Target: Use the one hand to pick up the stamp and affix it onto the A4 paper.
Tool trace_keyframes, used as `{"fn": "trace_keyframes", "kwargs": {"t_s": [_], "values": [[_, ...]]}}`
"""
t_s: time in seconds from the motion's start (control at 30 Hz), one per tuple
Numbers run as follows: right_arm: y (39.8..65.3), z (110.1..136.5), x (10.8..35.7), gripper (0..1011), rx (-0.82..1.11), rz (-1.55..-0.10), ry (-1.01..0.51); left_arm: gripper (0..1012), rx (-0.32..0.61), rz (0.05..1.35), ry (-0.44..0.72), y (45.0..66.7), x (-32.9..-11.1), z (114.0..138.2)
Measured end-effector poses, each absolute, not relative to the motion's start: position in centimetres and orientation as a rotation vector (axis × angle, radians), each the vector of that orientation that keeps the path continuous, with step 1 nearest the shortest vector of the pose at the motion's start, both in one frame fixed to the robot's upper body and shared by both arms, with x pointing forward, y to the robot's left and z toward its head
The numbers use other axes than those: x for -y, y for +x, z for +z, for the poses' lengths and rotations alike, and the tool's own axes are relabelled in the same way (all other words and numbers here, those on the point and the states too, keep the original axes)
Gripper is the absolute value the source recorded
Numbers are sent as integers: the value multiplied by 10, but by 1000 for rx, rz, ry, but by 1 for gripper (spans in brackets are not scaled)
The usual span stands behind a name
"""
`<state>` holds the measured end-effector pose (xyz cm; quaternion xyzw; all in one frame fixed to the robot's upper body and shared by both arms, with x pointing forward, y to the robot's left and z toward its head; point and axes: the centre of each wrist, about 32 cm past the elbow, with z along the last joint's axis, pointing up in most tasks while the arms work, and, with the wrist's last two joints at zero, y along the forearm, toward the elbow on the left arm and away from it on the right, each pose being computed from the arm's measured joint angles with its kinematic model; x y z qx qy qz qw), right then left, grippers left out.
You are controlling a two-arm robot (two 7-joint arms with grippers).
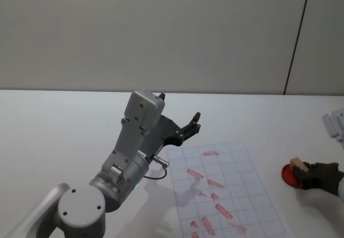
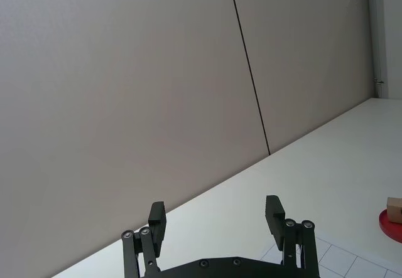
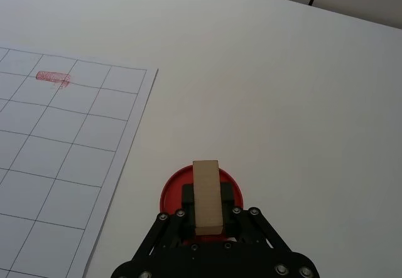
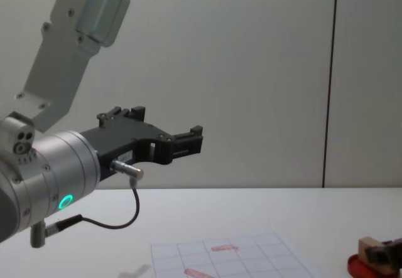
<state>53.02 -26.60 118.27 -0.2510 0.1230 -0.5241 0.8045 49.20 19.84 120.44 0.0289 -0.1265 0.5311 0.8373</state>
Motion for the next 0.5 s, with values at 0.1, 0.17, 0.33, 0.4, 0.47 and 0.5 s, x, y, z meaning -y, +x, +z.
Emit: {"fn": "trace_keyframes", "kwargs": {"t_s": [0.1, 0.17, 0.33, 0.4, 0.47, 0.5], "values": [[530, 1183, 266, 216, -271, -1124, -535, 1002, 268, 1124, 61, 492, -198, 1204], [531, 1183, 266, 217, -272, -1124, -532, 1002, 267, 1124, 61, 492, -198, 1204], [532, 1184, 266, 216, -254, -1126, -518, 1002, 268, 1124, 61, 492, -198, 1204], [532, 1185, 265, 217, -236, -1124, -511, 1002, 268, 1124, 61, 492, -198, 1204], [533, 1186, 265, 217, -221, -1122, -506, 1002, 268, 1124, 61, 492, -198, 1204], [533, 1187, 265, 217, -212, -1121, -503, 1002, 268, 1124, 61, 492, -198, 1204]]}}
